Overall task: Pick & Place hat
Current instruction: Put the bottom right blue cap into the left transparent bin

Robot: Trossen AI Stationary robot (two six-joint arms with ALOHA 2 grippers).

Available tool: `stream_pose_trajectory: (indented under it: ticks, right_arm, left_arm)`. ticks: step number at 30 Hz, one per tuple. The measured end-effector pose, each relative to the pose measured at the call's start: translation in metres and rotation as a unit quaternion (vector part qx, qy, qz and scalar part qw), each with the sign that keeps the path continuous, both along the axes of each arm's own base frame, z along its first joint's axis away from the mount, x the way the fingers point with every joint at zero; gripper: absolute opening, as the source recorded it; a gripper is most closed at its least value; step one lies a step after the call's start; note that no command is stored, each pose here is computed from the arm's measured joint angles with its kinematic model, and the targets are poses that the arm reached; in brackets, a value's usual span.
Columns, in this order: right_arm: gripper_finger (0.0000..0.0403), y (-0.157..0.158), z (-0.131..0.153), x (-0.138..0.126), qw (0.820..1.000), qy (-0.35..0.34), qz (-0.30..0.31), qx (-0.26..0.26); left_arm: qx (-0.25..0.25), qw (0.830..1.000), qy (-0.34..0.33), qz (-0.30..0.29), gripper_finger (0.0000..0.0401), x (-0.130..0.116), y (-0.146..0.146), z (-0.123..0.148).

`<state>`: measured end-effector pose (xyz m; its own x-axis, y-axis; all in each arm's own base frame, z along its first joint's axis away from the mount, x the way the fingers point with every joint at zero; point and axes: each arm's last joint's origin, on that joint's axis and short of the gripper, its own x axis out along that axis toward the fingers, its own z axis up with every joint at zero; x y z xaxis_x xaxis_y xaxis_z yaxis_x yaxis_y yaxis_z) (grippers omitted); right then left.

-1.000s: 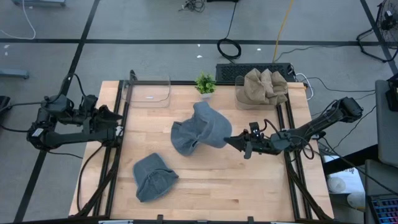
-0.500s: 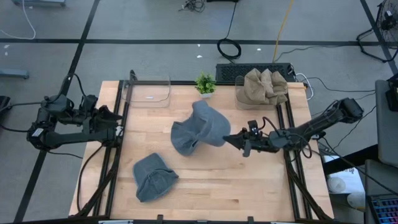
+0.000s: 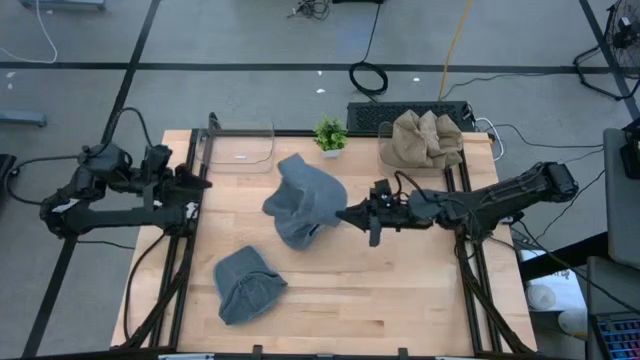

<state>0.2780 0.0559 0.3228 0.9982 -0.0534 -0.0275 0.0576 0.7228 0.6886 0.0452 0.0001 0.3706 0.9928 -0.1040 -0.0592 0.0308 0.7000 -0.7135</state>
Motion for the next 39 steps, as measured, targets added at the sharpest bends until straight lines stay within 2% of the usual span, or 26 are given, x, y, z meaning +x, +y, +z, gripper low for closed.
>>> stream_pose_trajectory:
  ticks: [6,11,18,24,27,32,39]
  right_arm:
    - [0.0000,-0.006,0.032,0.016,0.998,-0.038,0.011,-0.038]
    - [0.0000,-0.011,0.060,0.018,0.996,-0.063,0.019,-0.065]
    - [0.0000,-0.011,0.089,0.015,0.994,-0.077,0.017,-0.076]
    - [0.0000,-0.006,0.102,0.012,0.993,-0.094,0.024,-0.065]
    - [0.0000,-0.001,0.105,0.010,0.992,-0.103,0.033,-0.067]
    - [0.0000,0.006,0.104,0.009,0.992,-0.099,0.042,-0.066]
    - [0.0000,0.008,0.104,0.008,0.992,-0.100,0.046,-0.065]
  left_arm:
    - [0.021,0.999,0.020,-0.021,0.0322,0.025,0.004,0.013]
    - [0.055,0.998,0.018,-0.023,0.0321,0.039,0.006,0.036]
    - [0.112,0.994,0.002,0.003,0.0321,0.056,0.011,0.078]
    - [0.169,0.985,0.001,0.026,0.0321,0.076,0.017,0.102]
    - [0.193,0.980,0.014,0.045,0.0321,0.087,0.020,0.106]
    - [0.218,0.974,0.034,0.044,0.0321,0.107,0.025,0.106]
    - [0.216,0.974,0.059,0.019,0.0321,0.132,0.028,0.097]
